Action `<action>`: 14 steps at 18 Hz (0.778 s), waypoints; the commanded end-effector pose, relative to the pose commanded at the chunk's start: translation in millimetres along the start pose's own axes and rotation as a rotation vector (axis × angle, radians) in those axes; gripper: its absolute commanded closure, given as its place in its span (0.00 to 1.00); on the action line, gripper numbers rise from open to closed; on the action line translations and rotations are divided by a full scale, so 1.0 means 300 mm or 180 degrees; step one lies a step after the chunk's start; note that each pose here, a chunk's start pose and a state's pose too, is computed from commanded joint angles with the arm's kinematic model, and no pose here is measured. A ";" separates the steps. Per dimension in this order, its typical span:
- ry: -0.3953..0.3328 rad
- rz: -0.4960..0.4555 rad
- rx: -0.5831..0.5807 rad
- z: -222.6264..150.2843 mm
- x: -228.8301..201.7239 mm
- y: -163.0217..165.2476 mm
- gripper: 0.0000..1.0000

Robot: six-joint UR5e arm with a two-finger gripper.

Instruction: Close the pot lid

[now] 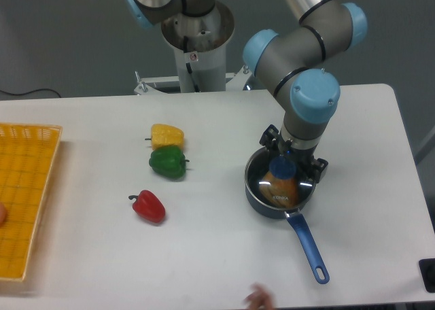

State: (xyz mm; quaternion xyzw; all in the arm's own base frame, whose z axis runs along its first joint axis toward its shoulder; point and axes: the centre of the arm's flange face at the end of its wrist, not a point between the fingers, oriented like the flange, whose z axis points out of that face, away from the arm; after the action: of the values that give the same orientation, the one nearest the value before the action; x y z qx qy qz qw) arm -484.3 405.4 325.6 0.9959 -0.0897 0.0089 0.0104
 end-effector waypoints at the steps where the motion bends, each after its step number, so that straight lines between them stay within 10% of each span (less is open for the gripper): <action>1: -0.0008 -0.0005 0.0004 -0.006 -0.012 0.026 0.00; 14: -0.0078 0.0794 -0.0006 -0.080 -0.146 0.417 0.00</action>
State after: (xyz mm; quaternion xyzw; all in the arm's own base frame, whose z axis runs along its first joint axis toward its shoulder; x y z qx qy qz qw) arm -550.1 290.7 351.2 0.9770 -0.2130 -0.0021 0.0091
